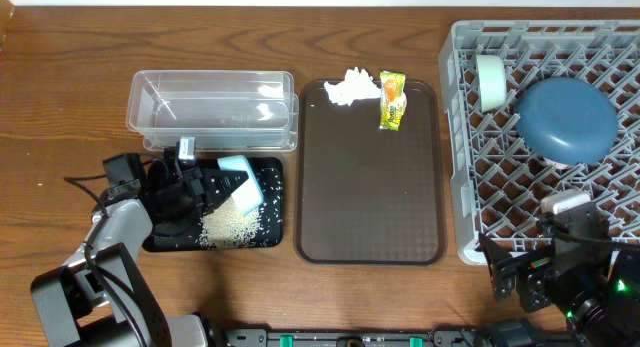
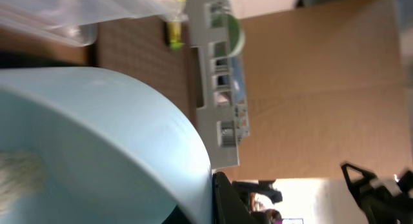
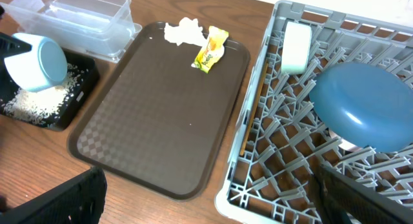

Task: Sort waste into correct bins and load items into the dishwasher rack
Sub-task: 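Tilt the white plate to pour the rice onto the black tray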

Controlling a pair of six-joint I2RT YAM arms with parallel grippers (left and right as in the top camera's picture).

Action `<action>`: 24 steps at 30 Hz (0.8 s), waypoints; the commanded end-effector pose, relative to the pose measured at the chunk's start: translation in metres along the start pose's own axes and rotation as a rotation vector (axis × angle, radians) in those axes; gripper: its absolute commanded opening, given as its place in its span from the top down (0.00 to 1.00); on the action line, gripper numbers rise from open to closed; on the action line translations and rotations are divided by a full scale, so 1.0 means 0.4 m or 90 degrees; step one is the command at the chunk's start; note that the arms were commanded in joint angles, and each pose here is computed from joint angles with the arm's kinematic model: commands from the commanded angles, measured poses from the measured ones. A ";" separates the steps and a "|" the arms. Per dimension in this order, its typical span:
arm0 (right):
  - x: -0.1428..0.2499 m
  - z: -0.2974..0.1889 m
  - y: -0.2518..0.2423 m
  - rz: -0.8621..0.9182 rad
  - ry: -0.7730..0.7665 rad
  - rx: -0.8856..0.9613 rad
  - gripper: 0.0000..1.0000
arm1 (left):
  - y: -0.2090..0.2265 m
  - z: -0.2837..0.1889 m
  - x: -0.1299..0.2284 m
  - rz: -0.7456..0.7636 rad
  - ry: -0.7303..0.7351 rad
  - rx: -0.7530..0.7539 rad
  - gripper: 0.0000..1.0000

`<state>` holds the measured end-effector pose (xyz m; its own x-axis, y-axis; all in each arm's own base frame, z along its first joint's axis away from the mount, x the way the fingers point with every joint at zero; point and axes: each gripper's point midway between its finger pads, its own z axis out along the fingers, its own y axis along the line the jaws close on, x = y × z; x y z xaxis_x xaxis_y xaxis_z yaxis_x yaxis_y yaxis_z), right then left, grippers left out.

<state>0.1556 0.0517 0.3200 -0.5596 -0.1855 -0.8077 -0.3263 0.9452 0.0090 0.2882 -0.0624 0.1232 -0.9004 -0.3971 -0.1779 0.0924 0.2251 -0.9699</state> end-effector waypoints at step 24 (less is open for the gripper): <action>0.000 0.001 0.000 -0.007 0.002 0.000 0.01 | -0.065 0.013 0.009 0.020 0.024 0.079 0.94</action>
<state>0.1557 0.0517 0.3200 -0.5593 -0.1854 -0.8080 -0.3263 0.9452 0.0090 0.2877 -0.0678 0.1314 -0.9014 -0.3744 -0.2176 0.1517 0.1975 -0.9685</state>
